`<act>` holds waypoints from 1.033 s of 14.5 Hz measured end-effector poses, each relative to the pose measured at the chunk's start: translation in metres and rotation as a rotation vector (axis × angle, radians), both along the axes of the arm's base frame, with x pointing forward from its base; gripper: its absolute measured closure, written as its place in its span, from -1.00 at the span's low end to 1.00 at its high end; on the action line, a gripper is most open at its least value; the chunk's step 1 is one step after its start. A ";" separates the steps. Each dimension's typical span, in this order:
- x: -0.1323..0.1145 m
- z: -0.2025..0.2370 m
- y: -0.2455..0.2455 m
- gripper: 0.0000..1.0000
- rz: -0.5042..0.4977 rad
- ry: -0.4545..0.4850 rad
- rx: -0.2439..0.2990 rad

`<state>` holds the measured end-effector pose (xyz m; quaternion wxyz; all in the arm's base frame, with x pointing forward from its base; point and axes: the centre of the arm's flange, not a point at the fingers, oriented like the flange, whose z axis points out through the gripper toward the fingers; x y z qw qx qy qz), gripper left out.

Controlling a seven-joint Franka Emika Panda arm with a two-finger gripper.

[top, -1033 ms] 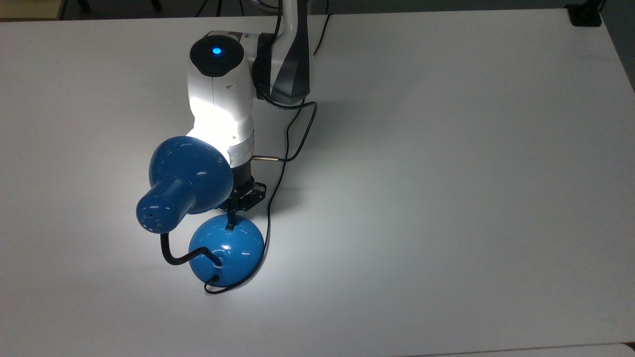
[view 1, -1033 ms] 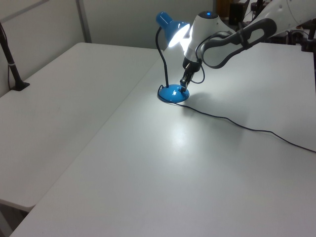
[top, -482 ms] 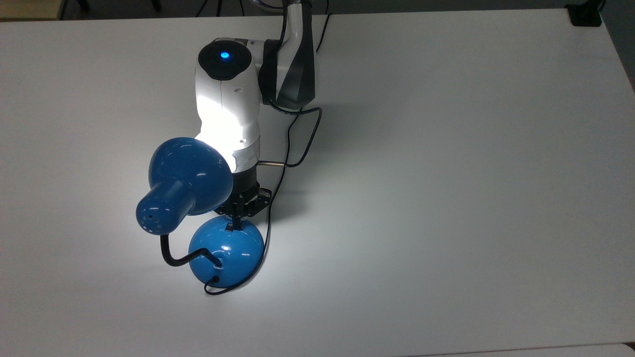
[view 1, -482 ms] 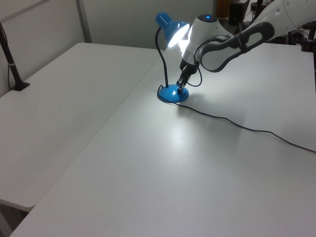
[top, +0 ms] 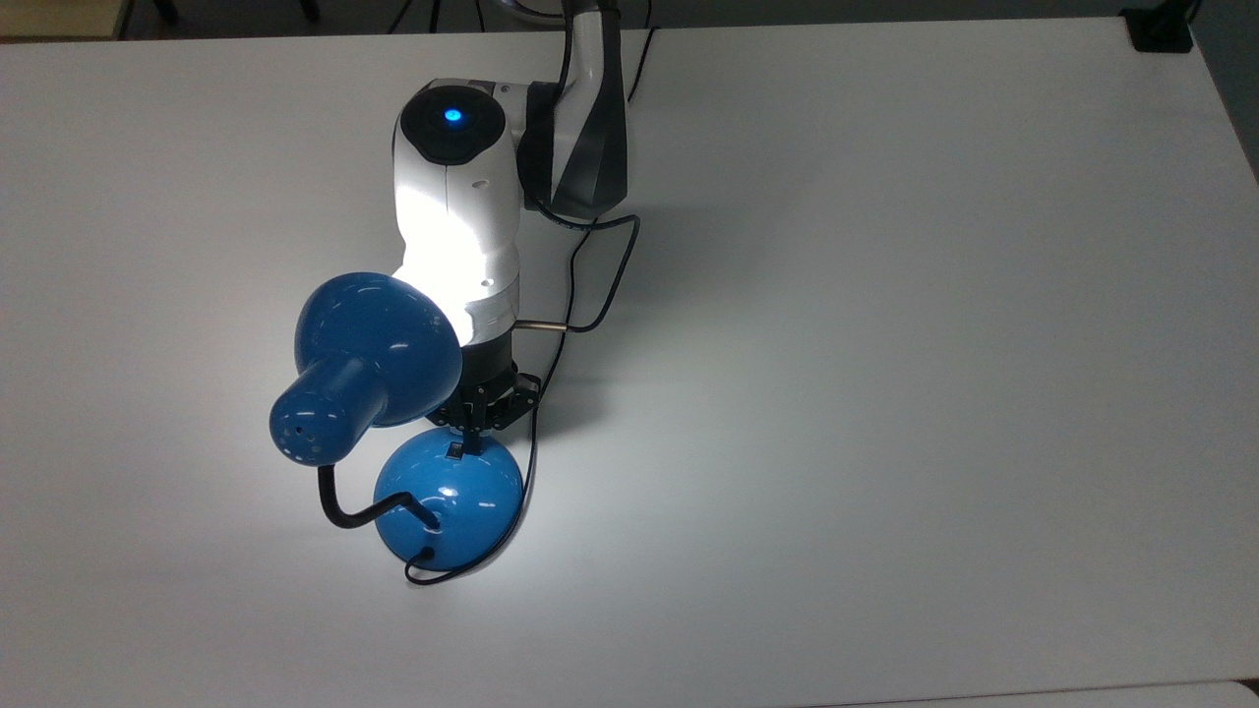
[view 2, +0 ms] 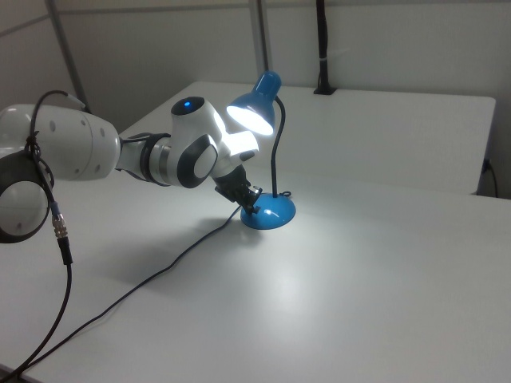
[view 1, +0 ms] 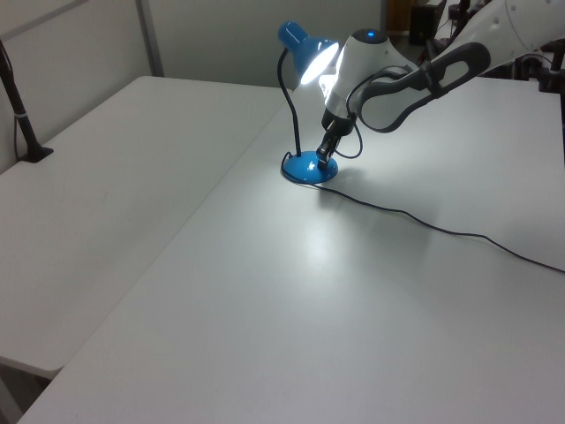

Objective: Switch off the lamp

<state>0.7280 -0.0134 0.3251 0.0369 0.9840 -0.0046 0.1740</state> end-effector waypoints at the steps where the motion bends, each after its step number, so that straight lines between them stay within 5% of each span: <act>1: 0.000 0.000 0.000 0.98 0.002 0.001 -0.002; 15: -0.010 0.013 -0.004 0.98 -0.004 -0.005 0.001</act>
